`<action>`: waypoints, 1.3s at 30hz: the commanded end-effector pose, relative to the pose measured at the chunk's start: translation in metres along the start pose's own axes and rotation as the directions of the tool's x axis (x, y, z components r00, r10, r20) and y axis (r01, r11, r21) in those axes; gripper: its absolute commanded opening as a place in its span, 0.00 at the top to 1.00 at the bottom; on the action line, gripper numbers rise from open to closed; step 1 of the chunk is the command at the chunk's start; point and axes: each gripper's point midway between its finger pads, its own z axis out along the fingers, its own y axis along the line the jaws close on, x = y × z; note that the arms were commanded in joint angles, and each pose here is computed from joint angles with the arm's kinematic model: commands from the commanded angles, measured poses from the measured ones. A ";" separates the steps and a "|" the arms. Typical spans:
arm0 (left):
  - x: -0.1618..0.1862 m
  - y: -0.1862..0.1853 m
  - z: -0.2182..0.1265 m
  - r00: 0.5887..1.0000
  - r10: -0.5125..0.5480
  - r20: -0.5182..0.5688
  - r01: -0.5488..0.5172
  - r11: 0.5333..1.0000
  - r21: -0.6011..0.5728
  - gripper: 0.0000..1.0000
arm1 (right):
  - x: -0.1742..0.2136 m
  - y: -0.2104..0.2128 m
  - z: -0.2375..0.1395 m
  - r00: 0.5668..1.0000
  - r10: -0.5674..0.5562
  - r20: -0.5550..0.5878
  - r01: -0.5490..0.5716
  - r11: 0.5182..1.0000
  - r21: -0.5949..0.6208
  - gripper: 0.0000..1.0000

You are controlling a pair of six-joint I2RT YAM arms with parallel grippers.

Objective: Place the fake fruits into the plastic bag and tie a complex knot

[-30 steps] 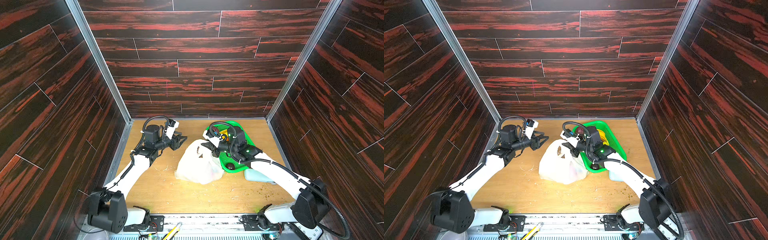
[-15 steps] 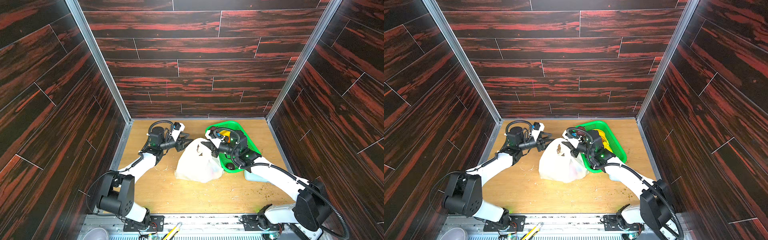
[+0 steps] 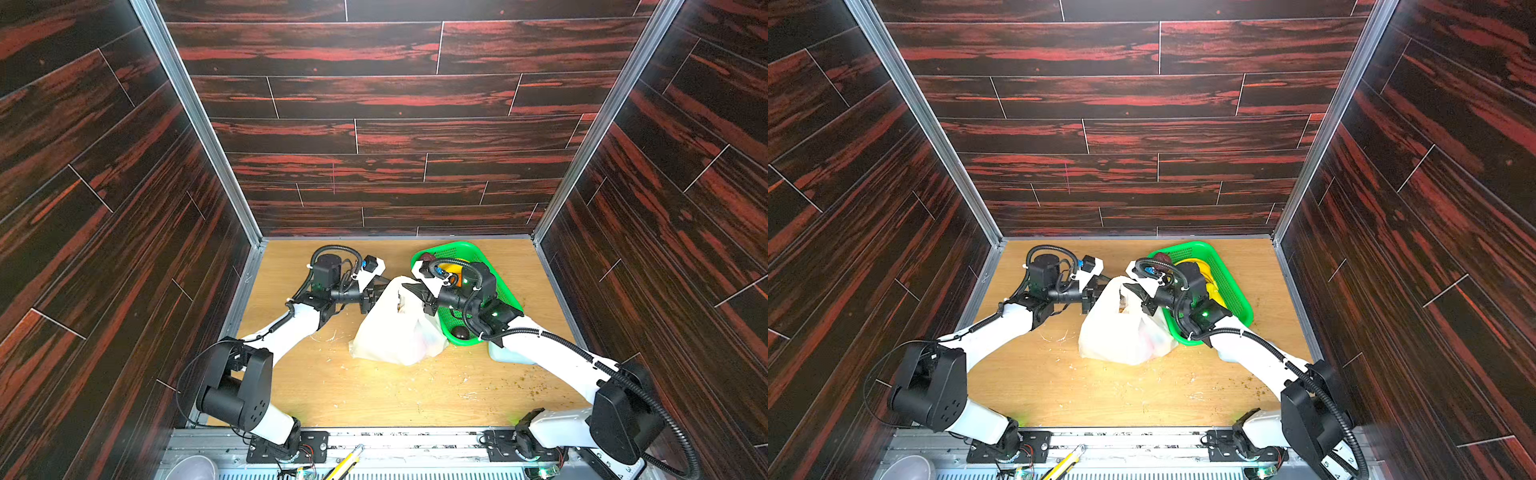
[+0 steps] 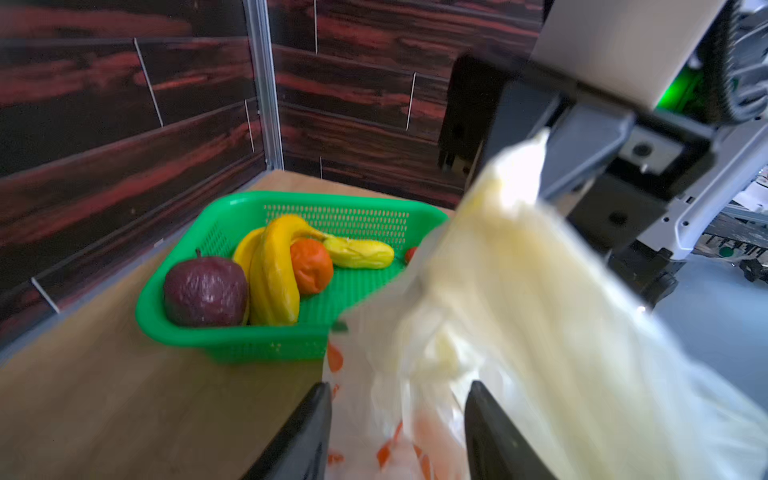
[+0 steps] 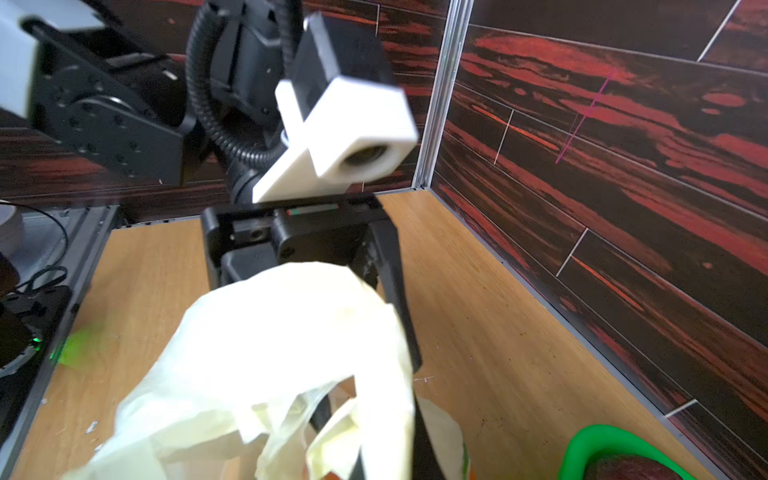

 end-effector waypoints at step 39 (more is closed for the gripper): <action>-0.026 -0.015 0.010 0.997 0.070 0.032 -0.072 0.995 0.065 1.00 | -0.010 -0.003 -0.012 0.998 0.052 0.037 -0.053 0.999 0.012 1.00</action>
